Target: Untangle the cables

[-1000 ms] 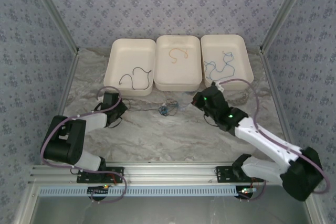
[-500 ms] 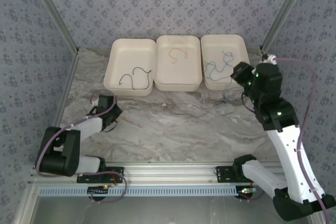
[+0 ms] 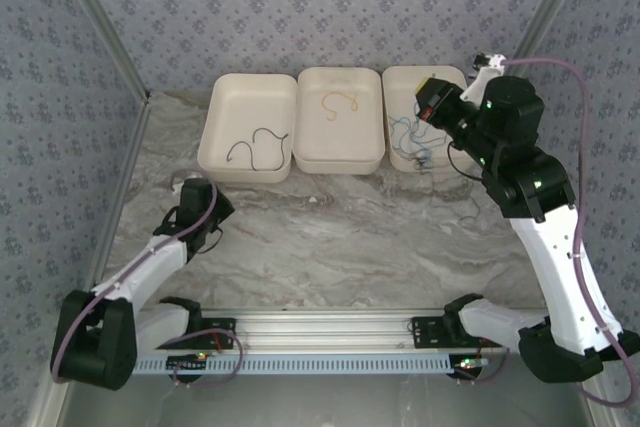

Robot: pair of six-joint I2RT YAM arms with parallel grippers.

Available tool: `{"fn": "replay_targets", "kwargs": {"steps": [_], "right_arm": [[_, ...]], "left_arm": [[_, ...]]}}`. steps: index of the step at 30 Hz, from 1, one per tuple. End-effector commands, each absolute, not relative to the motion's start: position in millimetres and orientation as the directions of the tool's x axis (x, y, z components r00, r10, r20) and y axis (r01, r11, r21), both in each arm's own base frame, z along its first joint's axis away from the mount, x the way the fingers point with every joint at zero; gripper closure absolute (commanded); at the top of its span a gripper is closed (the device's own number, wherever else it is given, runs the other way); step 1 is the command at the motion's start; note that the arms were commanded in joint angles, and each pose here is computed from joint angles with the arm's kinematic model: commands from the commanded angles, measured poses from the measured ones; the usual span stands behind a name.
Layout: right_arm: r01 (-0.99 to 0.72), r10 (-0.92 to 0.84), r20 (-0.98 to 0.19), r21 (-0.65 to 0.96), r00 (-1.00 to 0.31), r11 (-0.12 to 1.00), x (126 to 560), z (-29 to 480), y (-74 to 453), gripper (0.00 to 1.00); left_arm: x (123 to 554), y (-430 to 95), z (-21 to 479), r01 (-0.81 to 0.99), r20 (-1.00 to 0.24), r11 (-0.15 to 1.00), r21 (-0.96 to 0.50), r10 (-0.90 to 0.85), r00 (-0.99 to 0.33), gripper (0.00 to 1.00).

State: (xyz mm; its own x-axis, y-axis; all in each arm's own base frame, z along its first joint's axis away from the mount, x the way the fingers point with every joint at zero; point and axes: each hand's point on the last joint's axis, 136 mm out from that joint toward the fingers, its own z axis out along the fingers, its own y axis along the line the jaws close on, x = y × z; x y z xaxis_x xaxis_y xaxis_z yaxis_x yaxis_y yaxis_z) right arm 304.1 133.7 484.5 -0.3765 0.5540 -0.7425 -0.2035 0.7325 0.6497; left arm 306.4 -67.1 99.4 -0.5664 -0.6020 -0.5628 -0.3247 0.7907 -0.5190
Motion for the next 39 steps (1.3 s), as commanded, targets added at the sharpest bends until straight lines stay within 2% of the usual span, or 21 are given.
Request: {"fn": "replay_targets", "kwargs": {"steps": [1, 2, 5, 10, 15, 19, 23, 25, 28, 31, 33, 36, 39], "right_arm": [[-0.314, 0.533, -0.774, 0.628, -0.341, 0.712, 282.4, 521.3, 143.4, 1.0], [-0.328, 0.528, -0.773, 0.63, -0.351, 0.704, 280.9, 522.6, 148.7, 1.0], [-0.356, 0.511, -0.769, 0.634, -0.385, 0.686, 279.0, 519.4, 163.4, 1.0], [-0.298, 0.497, -0.744, 0.647, -0.446, 0.702, 290.4, 478.1, 168.3, 1.0], [-0.181, 0.475, -0.684, 0.656, -0.554, 0.733, 314.4, 393.7, 161.0, 1.0], [-0.07, 0.455, -0.624, 0.633, -0.635, 0.771, 326.1, 320.5, 150.1, 1.0], [0.015, 0.449, -0.557, 0.616, -0.698, 0.787, 324.0, 260.5, 141.0, 1.0], [0.029, 0.443, -0.549, 0.605, -0.709, 0.795, 322.6, 247.5, 139.1, 1.0], [0.049, 0.437, -0.551, 0.581, -0.711, 0.812, 322.2, 237.3, 132.6, 1.0], [0.063, 0.439, -0.55, 0.572, -0.71, 0.818, 323.4, 234.6, 125.7, 1.0], [0.072, 0.442, -0.55, 0.567, -0.709, 0.821, 324.9, 235.0, 121.5, 1.0], [0.074, 0.439, -0.553, 0.56, -0.708, 0.825, 324.4, 234.9, 119.2, 1.0], [0.079, 0.443, -0.554, 0.559, -0.705, 0.825, 322.6, 233.9, 116.5, 1.0]], "left_arm": [[307.8, -89.9, 148.4, -0.176, -0.631, 0.81, -0.559, -0.554, -0.543, 0.62], [304.4, -94.3, 156.9, -0.151, -0.642, 0.811, -0.565, -0.547, -0.537, 0.54], [293.0, -99.7, 181.7, -0.104, -0.664, 0.803, -0.586, -0.55, -0.507, 0.42], [280.8, -120.3, 207.3, 0.022, -0.684, 0.784, -0.62, -0.526, -0.506, 0.39], [273.0, -140.0, 193.5, 0.092, -0.706, 0.815, -0.572, -0.431, -0.562, 0.31], [269.5, -139.0, 171.8, 0.06, -0.681, 0.825, -0.562, -0.421, -0.6, 0.31], [267.3, -148.8, 150.8, 0.032, -0.627, 0.826, -0.563, -0.401, -0.668, 0.39], [264.1, -161.1, 142.8, 0.067, -0.63, 0.842, -0.535, -0.345, -0.696, 0.41], [253.2, -192.2, 132.5, 0.221, -0.678, 0.872, -0.437, -0.158, -0.718, 0.43], [239.7, -227.0, 115.0, 0.41, -0.694, 0.861, -0.301, 0.097, -0.714, 0.34], [238.4, -240.1, 96.9, 0.449, -0.639, 0.866, -0.218, 0.221, -0.736, 0.25], [242.5, -250.5, 72.4, 0.406, -0.527, 0.893, -0.196, 0.253, -0.811, 0.2], [245.3, -260.2, 57.9, 0.317, -0.475, 0.917, -0.242, 0.173, -0.863, 0.18]]}}
